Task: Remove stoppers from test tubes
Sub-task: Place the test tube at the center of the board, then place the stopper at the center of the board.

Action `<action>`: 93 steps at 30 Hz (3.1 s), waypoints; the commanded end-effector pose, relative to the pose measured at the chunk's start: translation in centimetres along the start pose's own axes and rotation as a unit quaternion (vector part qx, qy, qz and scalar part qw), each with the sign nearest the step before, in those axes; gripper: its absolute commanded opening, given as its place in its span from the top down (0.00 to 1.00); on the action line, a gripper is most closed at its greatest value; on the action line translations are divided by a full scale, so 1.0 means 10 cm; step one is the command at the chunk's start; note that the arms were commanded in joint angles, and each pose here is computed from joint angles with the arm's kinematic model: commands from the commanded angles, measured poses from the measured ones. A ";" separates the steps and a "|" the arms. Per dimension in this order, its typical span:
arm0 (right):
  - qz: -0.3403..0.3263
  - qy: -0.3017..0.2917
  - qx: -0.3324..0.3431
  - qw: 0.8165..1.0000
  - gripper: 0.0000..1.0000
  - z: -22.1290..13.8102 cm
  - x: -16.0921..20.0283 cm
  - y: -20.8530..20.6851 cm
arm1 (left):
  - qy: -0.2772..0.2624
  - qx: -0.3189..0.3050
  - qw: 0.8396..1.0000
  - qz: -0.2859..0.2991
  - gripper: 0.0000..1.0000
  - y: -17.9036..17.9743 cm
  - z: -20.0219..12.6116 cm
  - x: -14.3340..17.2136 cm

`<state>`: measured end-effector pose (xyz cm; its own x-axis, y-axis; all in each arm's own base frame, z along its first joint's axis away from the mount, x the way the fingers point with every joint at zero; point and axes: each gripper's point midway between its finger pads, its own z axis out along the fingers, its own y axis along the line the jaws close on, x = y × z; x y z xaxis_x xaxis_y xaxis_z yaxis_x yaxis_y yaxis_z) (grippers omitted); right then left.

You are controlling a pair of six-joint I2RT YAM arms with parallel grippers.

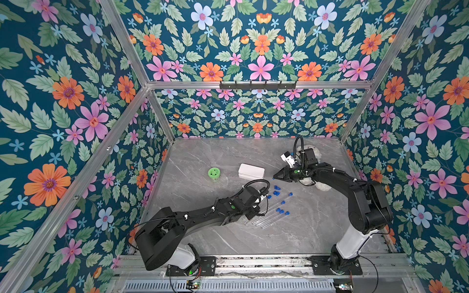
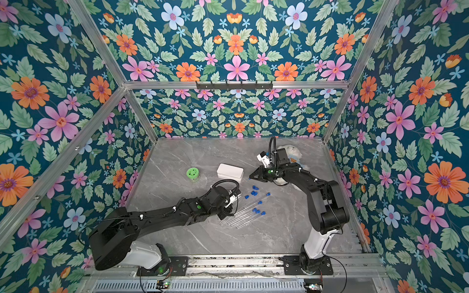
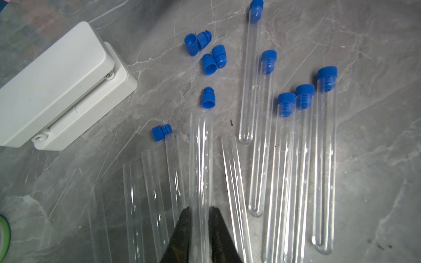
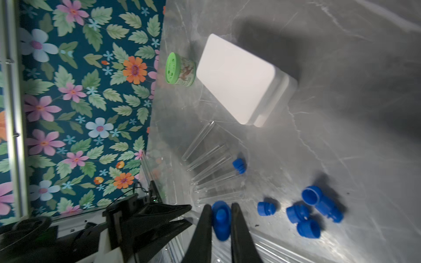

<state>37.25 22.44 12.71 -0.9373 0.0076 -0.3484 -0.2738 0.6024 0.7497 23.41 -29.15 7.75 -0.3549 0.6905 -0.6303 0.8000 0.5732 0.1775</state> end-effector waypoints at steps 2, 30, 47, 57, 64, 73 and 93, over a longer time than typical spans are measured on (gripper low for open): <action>-0.008 0.018 0.085 0.996 0.98 0.01 0.10 -0.29 | -0.005 0.001 1.000 -0.018 1.00 -0.01 0.04 -0.05; -0.036 0.074 0.197 0.977 0.91 0.21 0.26 -0.59 | 0.004 0.025 0.999 -0.048 1.00 -0.15 0.13 0.11; -0.048 0.099 0.195 0.975 0.88 0.40 0.34 -0.54 | 0.026 0.020 0.998 -0.045 1.00 -0.17 0.22 0.21; -0.045 0.106 0.195 0.974 0.85 0.44 0.36 -0.57 | 0.035 0.017 0.998 -0.044 1.00 -0.17 0.27 0.26; -0.047 0.105 0.191 0.975 0.82 0.45 0.36 -0.54 | 0.040 0.015 0.998 -0.043 1.00 -0.17 0.29 0.29; -0.048 0.101 0.188 0.976 0.79 0.44 0.35 -0.51 | 0.041 0.016 0.998 -0.042 1.00 -0.17 0.29 0.27; -0.066 0.066 0.179 0.979 0.74 0.32 0.24 -0.35 | 0.040 0.021 0.998 -0.037 0.89 -0.18 0.30 0.24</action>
<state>36.32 22.77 6.47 -0.9381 -0.1808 -0.2955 -0.3034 0.8404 0.4491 22.40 -29.71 3.35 -0.4541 0.6819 -0.5734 0.7880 0.6077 0.0988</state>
